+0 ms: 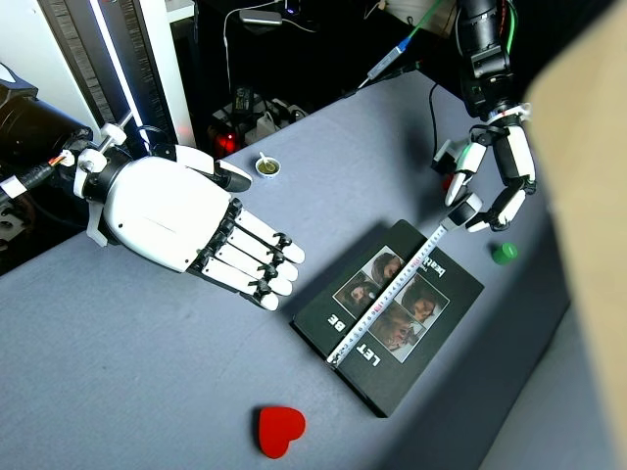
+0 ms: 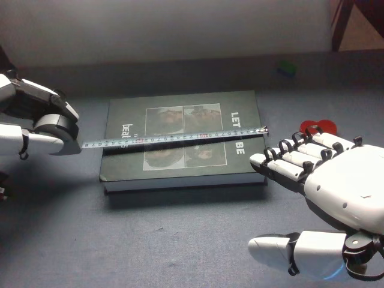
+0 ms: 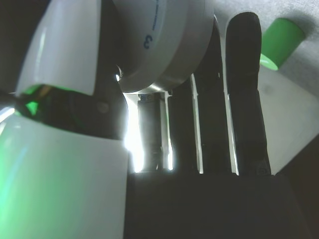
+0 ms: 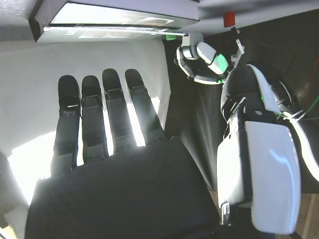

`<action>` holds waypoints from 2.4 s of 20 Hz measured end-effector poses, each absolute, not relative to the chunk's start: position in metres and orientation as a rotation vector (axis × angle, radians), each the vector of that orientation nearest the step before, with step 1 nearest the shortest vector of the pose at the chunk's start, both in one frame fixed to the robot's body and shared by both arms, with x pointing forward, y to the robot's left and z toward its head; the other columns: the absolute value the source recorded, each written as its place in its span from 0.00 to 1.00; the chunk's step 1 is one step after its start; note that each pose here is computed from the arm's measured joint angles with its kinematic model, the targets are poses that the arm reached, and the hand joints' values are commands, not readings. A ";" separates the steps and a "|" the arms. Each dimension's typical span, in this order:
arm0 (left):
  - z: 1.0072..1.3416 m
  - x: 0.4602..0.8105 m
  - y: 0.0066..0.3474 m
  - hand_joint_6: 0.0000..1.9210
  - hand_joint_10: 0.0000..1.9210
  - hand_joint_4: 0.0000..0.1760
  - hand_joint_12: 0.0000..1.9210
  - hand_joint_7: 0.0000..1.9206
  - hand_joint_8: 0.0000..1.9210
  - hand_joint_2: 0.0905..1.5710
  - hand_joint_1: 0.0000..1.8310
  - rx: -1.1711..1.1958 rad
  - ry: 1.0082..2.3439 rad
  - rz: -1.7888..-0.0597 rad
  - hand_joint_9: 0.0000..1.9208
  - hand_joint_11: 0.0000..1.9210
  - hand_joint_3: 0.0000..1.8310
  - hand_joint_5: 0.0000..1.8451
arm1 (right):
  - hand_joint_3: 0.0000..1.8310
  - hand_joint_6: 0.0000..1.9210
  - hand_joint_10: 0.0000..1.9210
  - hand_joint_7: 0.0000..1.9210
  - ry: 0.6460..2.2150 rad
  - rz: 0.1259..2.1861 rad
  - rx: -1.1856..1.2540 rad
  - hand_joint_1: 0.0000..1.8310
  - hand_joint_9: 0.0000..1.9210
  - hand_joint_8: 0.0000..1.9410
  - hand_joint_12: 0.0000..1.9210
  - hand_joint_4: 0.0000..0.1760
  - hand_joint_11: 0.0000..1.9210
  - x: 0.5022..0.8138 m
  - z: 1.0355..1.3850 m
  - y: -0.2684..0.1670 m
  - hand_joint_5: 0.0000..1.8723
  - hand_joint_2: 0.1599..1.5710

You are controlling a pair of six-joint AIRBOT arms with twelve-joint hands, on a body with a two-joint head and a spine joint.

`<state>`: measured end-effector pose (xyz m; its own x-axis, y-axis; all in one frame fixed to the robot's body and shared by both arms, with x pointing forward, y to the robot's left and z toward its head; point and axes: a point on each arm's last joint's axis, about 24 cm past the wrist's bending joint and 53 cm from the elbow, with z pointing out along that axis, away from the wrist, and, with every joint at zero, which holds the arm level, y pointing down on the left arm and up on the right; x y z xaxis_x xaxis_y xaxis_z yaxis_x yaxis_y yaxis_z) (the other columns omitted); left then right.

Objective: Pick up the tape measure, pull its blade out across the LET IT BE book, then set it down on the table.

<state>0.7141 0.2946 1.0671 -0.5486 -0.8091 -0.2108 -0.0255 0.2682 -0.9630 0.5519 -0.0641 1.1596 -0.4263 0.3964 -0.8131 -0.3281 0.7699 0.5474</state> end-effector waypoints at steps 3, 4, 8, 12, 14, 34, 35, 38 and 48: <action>1.069 0.707 0.280 0.35 0.66 0.00 0.65 0.52 0.49 0.68 0.75 -0.743 1.826 -1.378 0.47 0.40 0.00 0.58 | 0.00 0.00 0.00 0.08 1.843 0.803 0.050 0.01 0.06 0.00 0.29 0.00 0.00 0.552 1.159 -0.064 0.07 0.65; 1.072 0.705 0.277 0.35 0.67 0.00 0.65 0.50 0.50 0.68 0.75 -0.736 1.829 -1.378 0.47 0.40 0.00 0.58 | 0.00 0.00 0.00 0.08 1.841 0.802 0.051 0.01 0.06 0.00 0.30 0.00 0.00 0.552 1.160 -0.065 0.06 0.65; 1.098 0.703 0.269 0.35 0.67 0.00 0.64 0.49 0.53 0.69 0.75 -0.720 1.801 -1.382 0.48 0.41 0.00 0.57 | 0.00 0.00 0.00 0.08 1.841 0.801 0.040 0.01 0.06 0.00 0.28 0.00 0.00 0.550 1.160 -0.063 0.06 0.65; 1.101 0.679 0.251 0.34 0.67 0.00 0.63 0.51 0.52 0.68 0.75 -0.722 1.857 -1.380 0.47 0.41 0.00 0.58 | 0.00 0.00 0.00 0.08 1.841 0.800 0.037 0.02 0.06 0.00 0.33 0.00 0.00 0.549 1.160 -0.062 0.07 0.65; 1.098 0.668 0.244 0.35 0.67 0.00 0.63 0.50 0.52 0.68 0.75 -0.721 1.889 -1.371 0.48 0.41 0.00 0.57 | 0.00 0.00 0.00 0.08 1.840 0.799 0.039 0.02 0.06 0.00 0.34 0.00 0.00 0.549 1.160 -0.063 0.07 0.65; 1.042 0.603 0.251 0.36 0.66 0.00 0.64 0.53 0.48 0.68 0.75 -0.915 1.948 -1.318 0.47 0.40 0.00 0.56 | 0.00 0.00 0.00 0.09 1.829 0.784 0.062 0.02 0.07 0.00 0.32 0.00 0.00 0.551 1.163 -0.067 0.07 0.65; 1.039 0.602 0.249 0.37 0.66 0.00 0.65 0.53 0.48 0.68 0.75 -0.916 1.950 -1.321 0.47 0.40 0.00 0.56 | 0.00 0.00 0.00 0.09 1.829 0.782 0.063 0.02 0.07 0.00 0.32 0.00 0.00 0.551 1.163 -0.068 0.07 0.65; 1.024 0.594 0.245 0.37 0.66 0.00 0.65 0.53 0.48 0.68 0.75 -0.917 1.984 -1.317 0.47 0.41 0.00 0.56 | 0.00 0.00 0.00 0.09 1.827 0.781 0.060 0.02 0.07 0.00 0.32 0.00 0.00 0.550 1.163 -0.068 0.07 0.65; 1.022 0.595 0.254 0.00 0.00 0.00 0.28 0.34 0.00 0.65 0.33 -0.918 1.972 -1.304 0.34 0.23 0.00 0.34 | 0.00 0.00 0.00 0.10 1.817 0.763 0.068 0.02 0.07 0.00 0.32 0.00 0.00 0.552 1.165 -0.071 0.07 0.65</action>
<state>0.5947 0.2541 1.0219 -0.5832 -0.8057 -0.1033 -0.2204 0.2794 -0.9345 0.5520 -0.0712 1.1651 -0.3891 0.4004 -0.8296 -0.3122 0.7900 0.5277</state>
